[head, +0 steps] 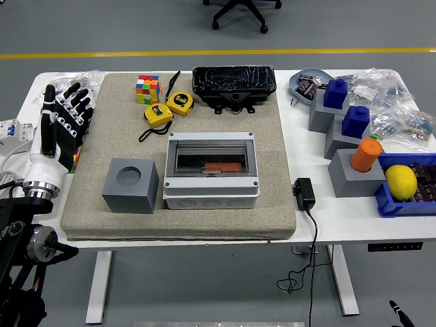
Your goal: Fetch the battery,place it into the box,close the lid of the box
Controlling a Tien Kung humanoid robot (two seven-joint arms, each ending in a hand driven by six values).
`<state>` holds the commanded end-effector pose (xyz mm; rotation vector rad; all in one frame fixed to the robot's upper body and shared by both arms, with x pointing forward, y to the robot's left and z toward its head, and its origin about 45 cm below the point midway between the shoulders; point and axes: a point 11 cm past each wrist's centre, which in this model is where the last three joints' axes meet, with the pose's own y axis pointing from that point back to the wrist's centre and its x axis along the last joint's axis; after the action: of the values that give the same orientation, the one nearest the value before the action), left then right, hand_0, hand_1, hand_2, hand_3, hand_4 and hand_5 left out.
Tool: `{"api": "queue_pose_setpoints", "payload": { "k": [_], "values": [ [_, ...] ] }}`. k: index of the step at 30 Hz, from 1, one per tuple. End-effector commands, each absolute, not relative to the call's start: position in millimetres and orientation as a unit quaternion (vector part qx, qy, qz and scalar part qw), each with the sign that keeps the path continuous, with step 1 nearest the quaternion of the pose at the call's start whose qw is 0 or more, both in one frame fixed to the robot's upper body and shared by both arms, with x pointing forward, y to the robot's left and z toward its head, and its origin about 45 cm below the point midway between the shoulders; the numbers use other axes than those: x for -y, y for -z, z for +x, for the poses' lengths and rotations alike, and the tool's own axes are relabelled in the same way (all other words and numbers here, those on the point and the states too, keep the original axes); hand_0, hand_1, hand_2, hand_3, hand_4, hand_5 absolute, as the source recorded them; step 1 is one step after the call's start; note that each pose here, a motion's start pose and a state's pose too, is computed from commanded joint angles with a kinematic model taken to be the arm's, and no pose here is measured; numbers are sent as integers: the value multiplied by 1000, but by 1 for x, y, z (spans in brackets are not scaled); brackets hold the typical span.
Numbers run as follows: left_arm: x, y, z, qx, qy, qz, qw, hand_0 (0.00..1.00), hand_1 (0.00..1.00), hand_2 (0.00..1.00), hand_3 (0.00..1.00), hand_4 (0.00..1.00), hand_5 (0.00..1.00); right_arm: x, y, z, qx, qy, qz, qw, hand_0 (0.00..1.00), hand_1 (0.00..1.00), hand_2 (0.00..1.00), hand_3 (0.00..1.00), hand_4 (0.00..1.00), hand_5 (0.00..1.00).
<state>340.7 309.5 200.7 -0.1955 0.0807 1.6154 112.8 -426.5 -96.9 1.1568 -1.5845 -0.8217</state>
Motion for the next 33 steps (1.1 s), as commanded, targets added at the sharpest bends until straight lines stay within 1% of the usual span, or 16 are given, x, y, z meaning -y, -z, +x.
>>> {"api": "queue_pose_setpoints", "payload": {
  "k": [1, 2, 8, 9, 13, 14, 19, 20, 26, 27, 32, 33],
  "values": [
    [-309, -200, 341, -36, -722, -86, 686, 800, 835, 803, 799, 998, 998, 426, 97, 113, 651, 337, 475, 486, 838, 757, 750, 800, 998, 998],
    [-308, -200, 340, -35, -722, -84, 686, 757, 788, 765, 773, 998, 998, 427, 97, 113, 651, 337, 475, 487, 838, 752, 711, 693, 998, 998],
    [-304, -197, 343, -38, -722, -74, 687, 757, 788, 765, 773, 998, 998, 432, 95, 112, 652, 321, 467, 503, 838, 752, 711, 693, 998, 998],
    [-304, -197, 343, -38, -722, -73, 687, 750, 781, 762, 768, 998, 998, 433, 95, 112, 651, 320, 467, 505, 771, 556, 486, 358, 998, 839],
    [-301, -198, 344, -36, -719, -73, 690, 750, 781, 762, 768, 998, 998, 438, 91, 117, 656, 295, 462, 519, 771, 556, 486, 358, 998, 839],
    [-300, -198, 345, -36, -719, -73, 690, 748, 776, 757, 764, 998, 998, 441, 90, 117, 656, 284, 460, 526, 588, 393, 343, 242, 998, 536],
    [-297, -200, 348, -34, -717, -73, 692, 748, 776, 757, 764, 998, 998, 450, 85, 118, 669, 252, 441, 544, 588, 393, 343, 242, 998, 536],
    [-296, -201, 348, -34, -717, -73, 693, 742, 773, 756, 761, 998, 998, 452, 84, 118, 671, 247, 437, 546, 341, 213, 215, 160, 671, 382],
    [-293, -201, 348, -32, -715, -69, 695, 742, 773, 756, 761, 998, 998, 456, 80, 120, 687, 229, 421, 545, 341, 213, 215, 160, 671, 382],
    [-293, -201, 348, -32, -715, -69, 695, 743, 770, 753, 759, 998, 998, 457, 79, 120, 692, 225, 417, 545, 170, 86, 128, 67, 362, 241],
    [-290, -199, 348, -33, -713, -67, 697, 743, 770, 753, 759, 998, 998, 461, 76, 120, 699, 208, 399, 556, 170, 86, 128, 67, 362, 241],
    [-289, -198, 347, -34, -712, -64, 698, 736, 763, 748, 753, 998, 998, 462, 75, 121, 697, 199, 396, 564, 39, 18, 91, 24, 399, 18]
  ]
}}
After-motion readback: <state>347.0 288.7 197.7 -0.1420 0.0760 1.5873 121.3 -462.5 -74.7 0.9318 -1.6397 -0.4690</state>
